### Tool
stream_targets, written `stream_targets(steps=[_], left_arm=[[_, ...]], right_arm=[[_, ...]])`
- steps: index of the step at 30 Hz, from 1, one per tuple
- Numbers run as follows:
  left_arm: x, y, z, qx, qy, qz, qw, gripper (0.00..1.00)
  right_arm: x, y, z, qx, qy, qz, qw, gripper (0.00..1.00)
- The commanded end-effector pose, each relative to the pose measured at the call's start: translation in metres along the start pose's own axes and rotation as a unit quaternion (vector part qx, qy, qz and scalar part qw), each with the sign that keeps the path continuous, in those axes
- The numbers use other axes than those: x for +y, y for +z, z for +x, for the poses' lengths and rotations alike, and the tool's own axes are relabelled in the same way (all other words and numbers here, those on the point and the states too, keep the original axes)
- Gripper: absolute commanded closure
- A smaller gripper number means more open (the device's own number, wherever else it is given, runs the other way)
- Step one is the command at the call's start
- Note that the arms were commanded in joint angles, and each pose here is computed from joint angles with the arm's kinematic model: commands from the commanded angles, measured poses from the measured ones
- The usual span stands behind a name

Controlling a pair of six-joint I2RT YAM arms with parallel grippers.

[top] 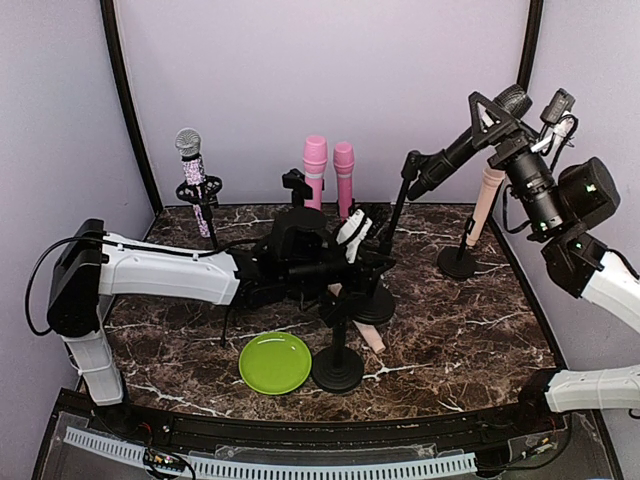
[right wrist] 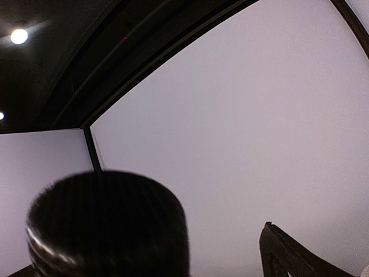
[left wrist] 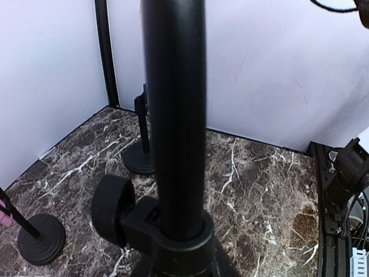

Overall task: Remove the microphone from the stand
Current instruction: Pass from the left arm to the right

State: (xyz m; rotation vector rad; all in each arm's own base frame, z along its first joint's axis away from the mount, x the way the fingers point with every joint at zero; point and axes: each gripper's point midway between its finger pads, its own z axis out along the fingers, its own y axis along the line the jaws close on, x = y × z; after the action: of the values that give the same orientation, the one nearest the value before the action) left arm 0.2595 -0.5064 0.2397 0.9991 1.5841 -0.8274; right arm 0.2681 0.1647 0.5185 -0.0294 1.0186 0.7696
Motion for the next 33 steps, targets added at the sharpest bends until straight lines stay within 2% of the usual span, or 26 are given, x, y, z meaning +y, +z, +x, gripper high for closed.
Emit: stream_targets(steps=[1,5,13,22,28,33], left_arm=[[-0.003,-0.043,-0.128,-0.155,0.020,-0.004,0.988,1.00],[0.004,-0.045,-0.132,-0.150,0.001,-0.018,0.988,1.00],[0.010,-0.061,-0.146,-0.160,-0.037,-0.004,0.986,1.00],[-0.017,-0.098,-0.164,-0.183,-0.019,0.115,0.976,1.00],[-0.036,-0.120,-0.161,-0.174,-0.007,0.202,0.964,1.00],[-0.053,-0.129,-0.153,-0.160,0.003,0.261,0.952,1.00]], right_arm=[[0.000,-0.010,-0.007,0.001,-0.004,0.003,1.000,0.02],[0.012,-0.014,-0.006,0.020,-0.021,-0.027,0.999,0.01],[0.054,-0.038,0.008,0.063,-0.054,-0.160,0.984,0.01],[0.072,-0.059,0.065,0.146,-0.009,-0.246,0.958,0.02],[0.095,-0.059,0.097,0.214,0.033,-0.324,0.921,0.11],[0.119,-0.054,0.099,0.230,0.059,-0.394,0.888,0.23]])
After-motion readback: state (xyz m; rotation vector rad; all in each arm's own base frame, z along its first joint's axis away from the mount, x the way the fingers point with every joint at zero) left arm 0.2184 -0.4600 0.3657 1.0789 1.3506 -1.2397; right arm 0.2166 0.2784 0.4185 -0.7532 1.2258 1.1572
